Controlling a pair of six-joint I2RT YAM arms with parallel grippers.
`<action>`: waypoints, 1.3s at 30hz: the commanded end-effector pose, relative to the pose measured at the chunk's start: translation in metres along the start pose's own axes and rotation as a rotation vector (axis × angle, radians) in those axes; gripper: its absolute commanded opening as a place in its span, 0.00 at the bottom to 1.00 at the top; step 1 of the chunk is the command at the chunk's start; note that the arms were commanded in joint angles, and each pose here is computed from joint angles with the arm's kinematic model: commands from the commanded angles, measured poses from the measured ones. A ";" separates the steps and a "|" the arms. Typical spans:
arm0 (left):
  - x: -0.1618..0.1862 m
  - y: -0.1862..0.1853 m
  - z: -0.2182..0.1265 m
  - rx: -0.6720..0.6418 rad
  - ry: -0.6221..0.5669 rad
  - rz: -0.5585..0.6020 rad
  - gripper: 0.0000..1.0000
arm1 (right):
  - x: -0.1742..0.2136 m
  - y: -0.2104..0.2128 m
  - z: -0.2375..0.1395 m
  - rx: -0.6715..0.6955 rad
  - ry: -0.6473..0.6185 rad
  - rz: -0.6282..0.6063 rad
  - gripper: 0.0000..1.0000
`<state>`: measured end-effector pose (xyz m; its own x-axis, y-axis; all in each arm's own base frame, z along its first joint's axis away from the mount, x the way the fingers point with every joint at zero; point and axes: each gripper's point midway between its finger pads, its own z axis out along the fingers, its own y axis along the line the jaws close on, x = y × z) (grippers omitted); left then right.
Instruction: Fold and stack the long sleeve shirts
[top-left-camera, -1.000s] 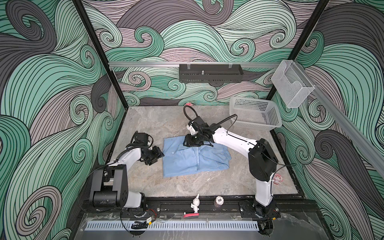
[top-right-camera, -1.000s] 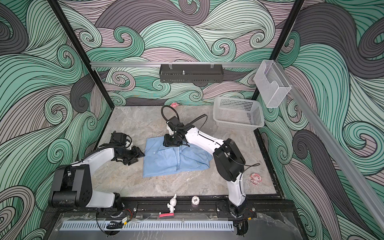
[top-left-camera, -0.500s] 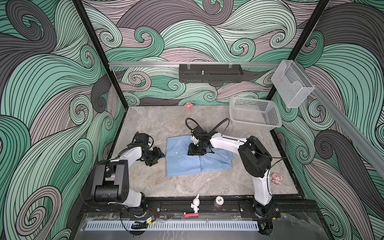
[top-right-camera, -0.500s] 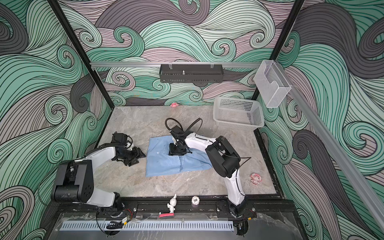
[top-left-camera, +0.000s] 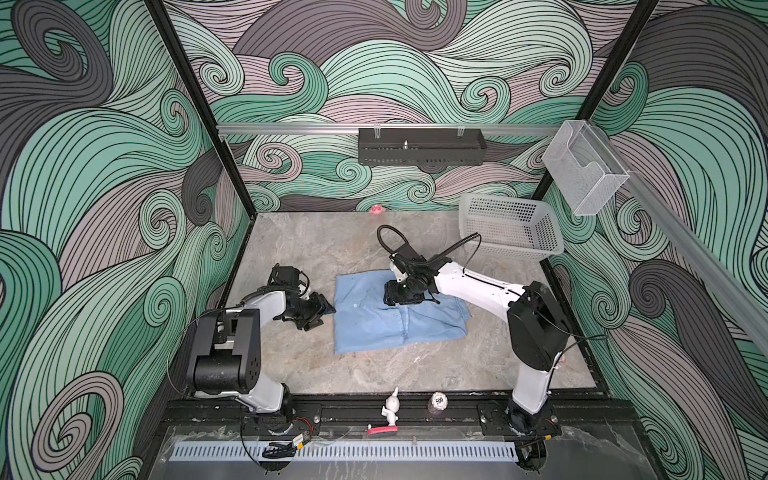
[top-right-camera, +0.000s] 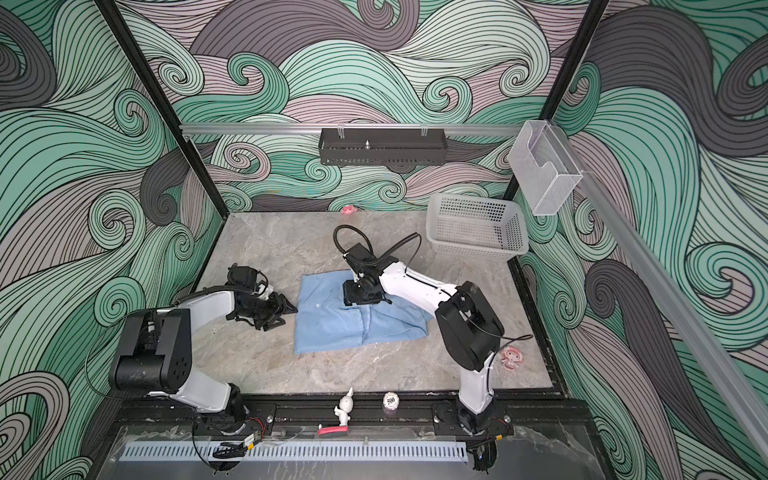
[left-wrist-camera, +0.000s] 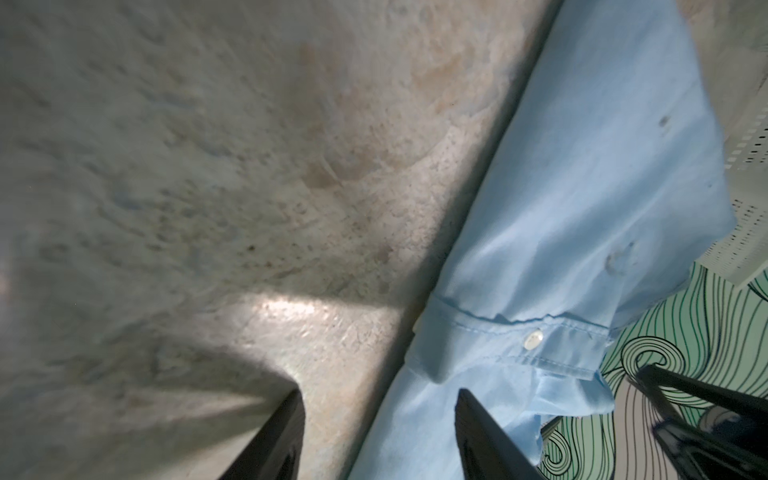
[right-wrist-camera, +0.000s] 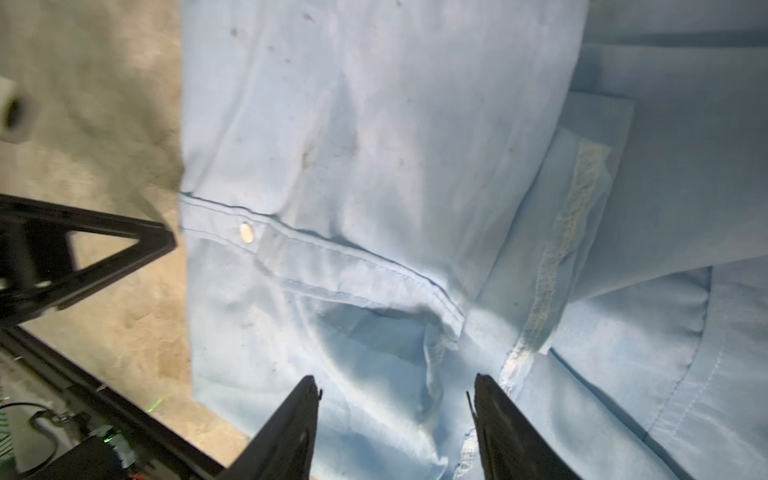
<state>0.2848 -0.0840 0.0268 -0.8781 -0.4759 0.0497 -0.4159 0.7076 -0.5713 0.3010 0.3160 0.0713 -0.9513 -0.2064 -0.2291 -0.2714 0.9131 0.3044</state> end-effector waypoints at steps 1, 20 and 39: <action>-0.009 -0.012 0.002 0.040 -0.002 0.002 0.60 | 0.015 -0.024 0.027 0.086 0.099 0.013 0.56; 0.009 0.009 0.054 -0.023 0.055 -0.022 0.54 | 0.049 -0.046 0.074 0.043 0.267 0.082 0.22; 0.013 -0.050 0.002 0.133 -0.051 0.156 0.12 | 0.040 -0.012 0.073 -0.148 0.246 0.184 0.17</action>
<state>0.2972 -0.1265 0.0280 -0.9001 -0.4335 -0.0440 -0.2849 0.6619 -0.6933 0.2946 0.3240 0.0154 -0.9851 -0.1703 -0.0242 -0.1624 0.8738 0.4583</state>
